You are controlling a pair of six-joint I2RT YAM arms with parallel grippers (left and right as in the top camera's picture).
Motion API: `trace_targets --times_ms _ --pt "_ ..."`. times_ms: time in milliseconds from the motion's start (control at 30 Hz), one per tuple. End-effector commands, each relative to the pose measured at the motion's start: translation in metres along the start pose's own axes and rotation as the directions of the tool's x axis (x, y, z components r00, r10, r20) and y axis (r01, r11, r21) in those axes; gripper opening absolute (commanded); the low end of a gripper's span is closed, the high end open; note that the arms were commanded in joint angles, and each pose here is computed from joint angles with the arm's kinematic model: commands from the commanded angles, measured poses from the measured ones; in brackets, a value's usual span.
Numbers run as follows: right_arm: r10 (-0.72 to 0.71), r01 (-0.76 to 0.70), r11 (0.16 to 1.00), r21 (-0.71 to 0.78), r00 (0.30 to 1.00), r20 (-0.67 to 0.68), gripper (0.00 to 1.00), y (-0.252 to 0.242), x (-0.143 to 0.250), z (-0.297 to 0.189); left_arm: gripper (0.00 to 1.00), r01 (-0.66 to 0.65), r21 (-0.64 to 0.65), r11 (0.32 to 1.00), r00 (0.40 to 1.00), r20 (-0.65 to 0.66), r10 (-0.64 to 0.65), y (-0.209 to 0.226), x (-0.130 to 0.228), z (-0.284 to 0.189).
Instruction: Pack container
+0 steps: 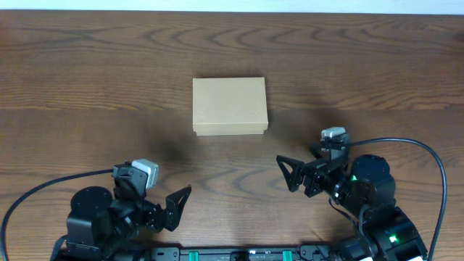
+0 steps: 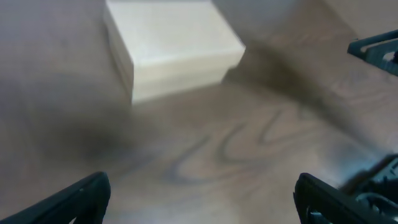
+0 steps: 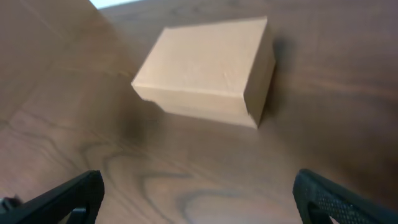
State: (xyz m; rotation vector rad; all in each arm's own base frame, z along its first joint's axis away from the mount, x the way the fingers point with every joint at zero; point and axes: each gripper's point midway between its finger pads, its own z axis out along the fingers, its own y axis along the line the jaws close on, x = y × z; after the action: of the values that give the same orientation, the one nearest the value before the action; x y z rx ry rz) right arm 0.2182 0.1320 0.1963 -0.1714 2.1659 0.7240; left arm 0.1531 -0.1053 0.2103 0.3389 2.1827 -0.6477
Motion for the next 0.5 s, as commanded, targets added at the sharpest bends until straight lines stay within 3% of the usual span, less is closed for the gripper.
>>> trace_targets --times_ms 0,333,467 --pt "0.046 -0.046 0.999 0.013 0.998 -0.047 0.99 -0.004 0.013 0.003 0.95 0.049 -0.012 0.999 0.998 -0.040 -0.049 0.002 0.011 -0.001" --pt "0.081 -0.074 0.996 0.057 0.986 -0.144 0.99 -0.013 0.038 0.001 0.95 0.067 -0.046 0.997 0.987 -0.144 -0.073 0.006 0.040 -0.006" --pt "0.089 -0.079 0.995 0.067 0.983 -0.163 0.99 -0.014 0.043 0.000 0.95 -0.012 -0.156 0.988 1.000 0.017 0.015 0.026 0.017 -0.013"
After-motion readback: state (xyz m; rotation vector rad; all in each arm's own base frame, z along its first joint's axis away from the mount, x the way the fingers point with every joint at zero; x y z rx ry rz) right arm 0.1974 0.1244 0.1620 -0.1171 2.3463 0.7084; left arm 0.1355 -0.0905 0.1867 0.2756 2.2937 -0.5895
